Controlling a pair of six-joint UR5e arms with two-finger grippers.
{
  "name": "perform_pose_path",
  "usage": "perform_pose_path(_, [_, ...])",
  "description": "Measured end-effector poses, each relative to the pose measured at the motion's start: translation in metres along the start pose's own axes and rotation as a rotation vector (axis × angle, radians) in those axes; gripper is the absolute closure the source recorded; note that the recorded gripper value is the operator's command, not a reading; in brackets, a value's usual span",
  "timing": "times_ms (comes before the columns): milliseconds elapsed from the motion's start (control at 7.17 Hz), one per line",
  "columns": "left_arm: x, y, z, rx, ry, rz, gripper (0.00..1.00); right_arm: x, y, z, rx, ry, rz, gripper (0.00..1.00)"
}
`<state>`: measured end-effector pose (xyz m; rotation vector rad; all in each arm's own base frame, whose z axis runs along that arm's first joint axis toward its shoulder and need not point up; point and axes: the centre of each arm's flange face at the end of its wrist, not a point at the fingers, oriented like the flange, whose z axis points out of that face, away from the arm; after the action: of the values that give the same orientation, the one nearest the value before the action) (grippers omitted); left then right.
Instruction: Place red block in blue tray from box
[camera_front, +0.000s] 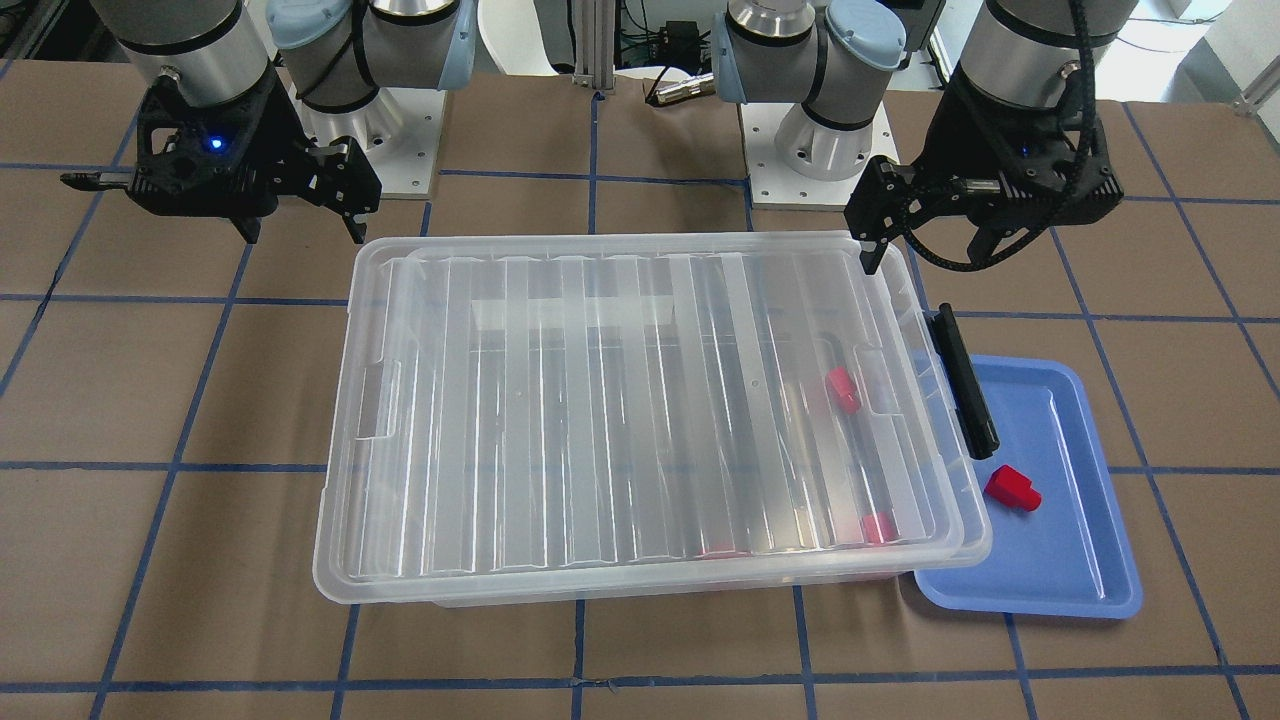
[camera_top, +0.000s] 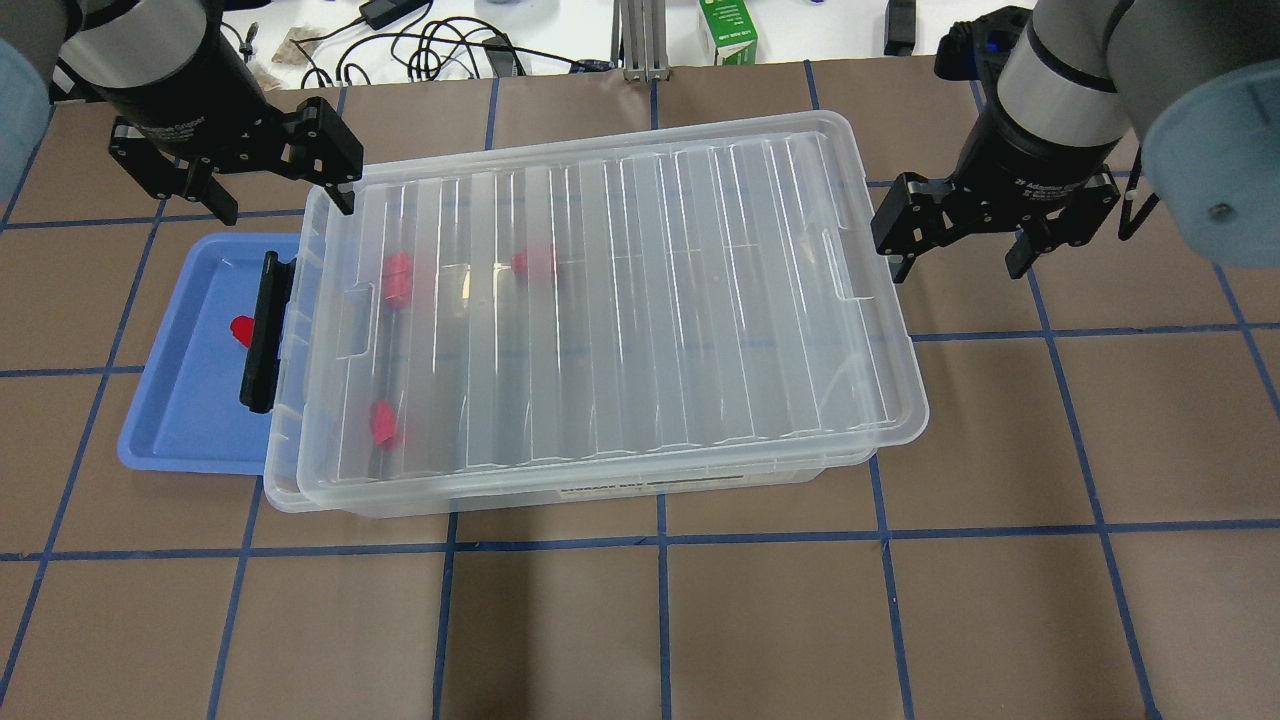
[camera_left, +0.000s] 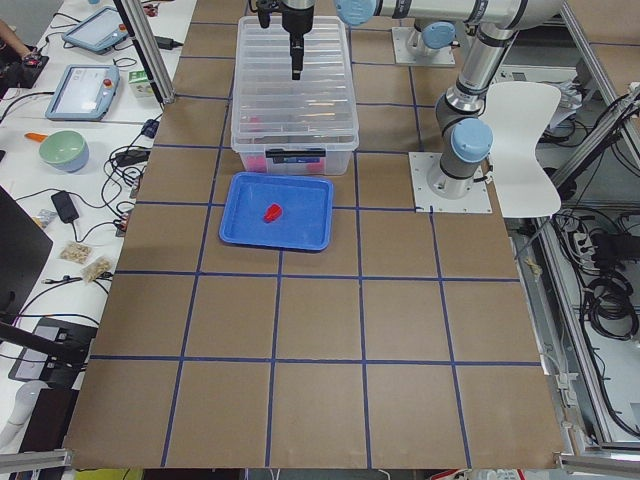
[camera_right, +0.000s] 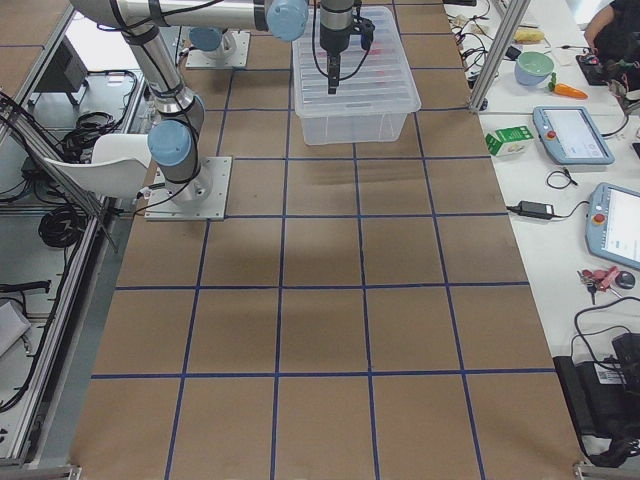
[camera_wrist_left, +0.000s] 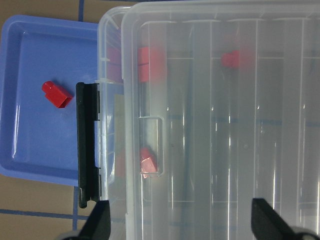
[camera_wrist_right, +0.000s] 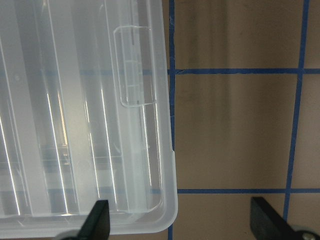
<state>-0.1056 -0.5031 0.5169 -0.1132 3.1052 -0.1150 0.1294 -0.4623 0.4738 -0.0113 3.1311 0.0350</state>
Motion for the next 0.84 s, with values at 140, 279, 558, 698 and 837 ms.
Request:
perform_pose_path(140, [0.0004,-0.0008,0.001,-0.002,-0.001,0.0,0.0,-0.0004,0.0008,0.0013,-0.005,0.0,-0.001,0.0])
perform_pose_path(279, [0.0005,-0.0008,0.0007,-0.002,-0.001,0.0,0.0,-0.0006,0.0007,0.0024,-0.008,0.0,-0.001,0.0])
perform_pose_path(558, [0.0004,-0.0006,0.0003,-0.001,-0.004,0.0,0.0,0.0002,-0.0011,0.0036,-0.005,-0.001,0.0,0.0])
perform_pose_path(698, [0.0004,-0.0007,0.0005,-0.001,-0.005,0.0,0.0,0.0015,-0.0017,0.004,-0.005,-0.001,0.003,0.0])
perform_pose_path(837, [0.0004,-0.0008,0.0015,-0.003,-0.005,0.001,0.0,0.0018,-0.0017,0.0043,-0.006,-0.001,0.004,0.0])
